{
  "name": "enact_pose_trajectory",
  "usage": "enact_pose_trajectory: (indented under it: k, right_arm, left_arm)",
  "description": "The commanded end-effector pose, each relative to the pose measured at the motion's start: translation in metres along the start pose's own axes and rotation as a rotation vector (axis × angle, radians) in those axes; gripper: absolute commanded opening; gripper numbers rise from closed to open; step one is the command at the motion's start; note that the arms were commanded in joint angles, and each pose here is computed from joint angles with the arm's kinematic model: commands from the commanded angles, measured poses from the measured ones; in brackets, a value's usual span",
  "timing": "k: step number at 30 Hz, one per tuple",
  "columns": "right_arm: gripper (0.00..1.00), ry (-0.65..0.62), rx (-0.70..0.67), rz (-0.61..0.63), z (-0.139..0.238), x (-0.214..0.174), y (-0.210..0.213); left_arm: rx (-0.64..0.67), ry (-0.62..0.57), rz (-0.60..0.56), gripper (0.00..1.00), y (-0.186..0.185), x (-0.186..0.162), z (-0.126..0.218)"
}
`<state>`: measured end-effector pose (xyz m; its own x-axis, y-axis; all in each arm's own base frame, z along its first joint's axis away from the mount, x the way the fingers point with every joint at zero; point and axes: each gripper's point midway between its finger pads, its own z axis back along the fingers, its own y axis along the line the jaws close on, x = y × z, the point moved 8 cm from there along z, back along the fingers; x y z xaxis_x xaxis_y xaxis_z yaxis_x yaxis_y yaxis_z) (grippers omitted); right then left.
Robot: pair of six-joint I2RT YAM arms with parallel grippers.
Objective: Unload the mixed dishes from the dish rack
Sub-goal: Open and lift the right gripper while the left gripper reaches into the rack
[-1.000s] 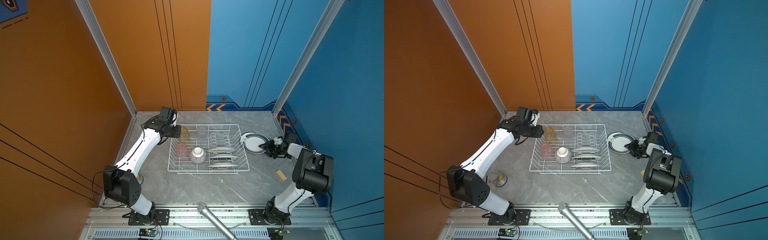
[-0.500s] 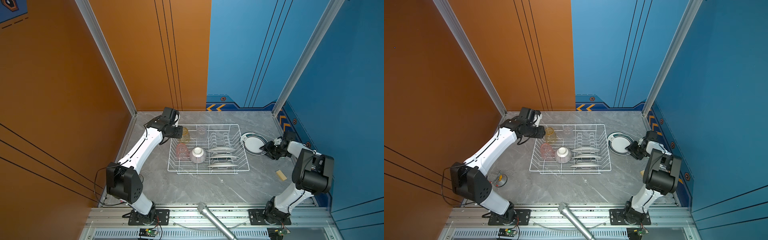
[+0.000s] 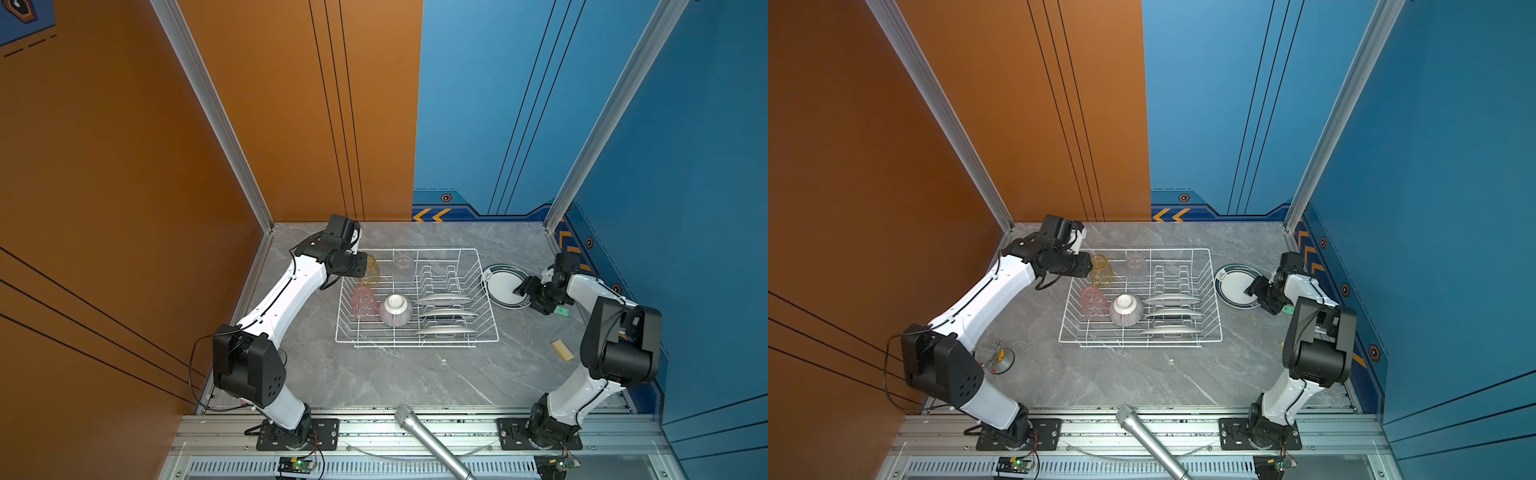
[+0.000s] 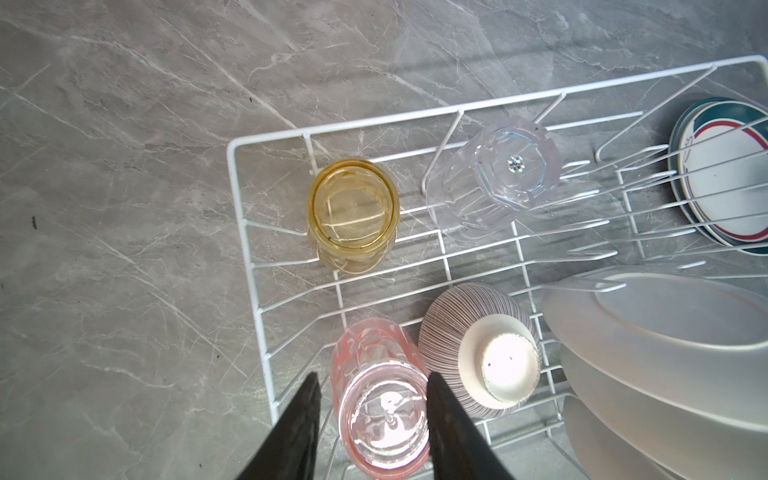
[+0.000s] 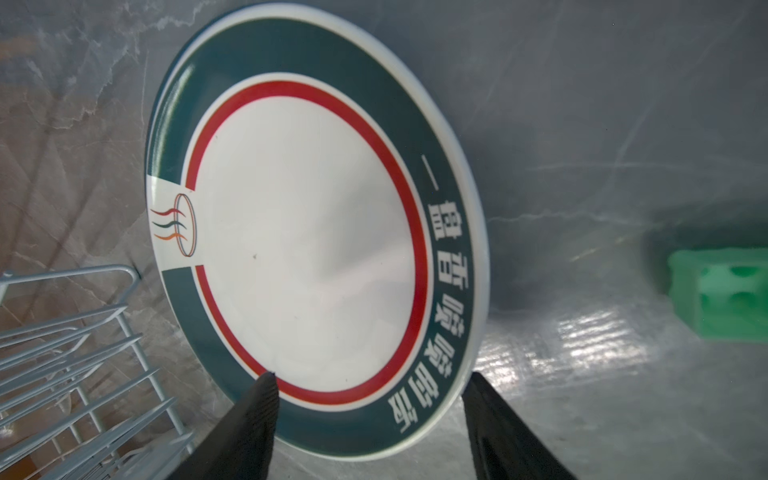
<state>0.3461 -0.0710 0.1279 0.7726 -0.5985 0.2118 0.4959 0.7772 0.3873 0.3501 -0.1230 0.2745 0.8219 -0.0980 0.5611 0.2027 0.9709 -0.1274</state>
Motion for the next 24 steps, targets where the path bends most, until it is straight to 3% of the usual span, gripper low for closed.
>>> enact_pose_trajectory:
  k: [1,8,14,24]
  right_arm:
    - [0.71,0.022,-0.091,0.014,-0.004,0.000,0.002]
    - [0.76,0.024,-0.107,0.022,-0.008,0.000,0.008]
    - [0.77,0.018,-0.084,0.018,0.003,0.000,0.004]
    - [0.76,-0.099,0.010,0.095,0.069,-0.004,0.030]
  left_arm:
    - [-0.015,-0.006,-0.031,0.43,-0.006,0.002,0.006]
    - [-0.036,-0.008,-0.053,0.44,-0.012,0.002,0.008]
    - [-0.101,-0.031,-0.193,0.45,-0.047,0.005,0.014]
    - [-0.385,-0.068,-0.651,0.47,-0.155,-0.007,0.028]
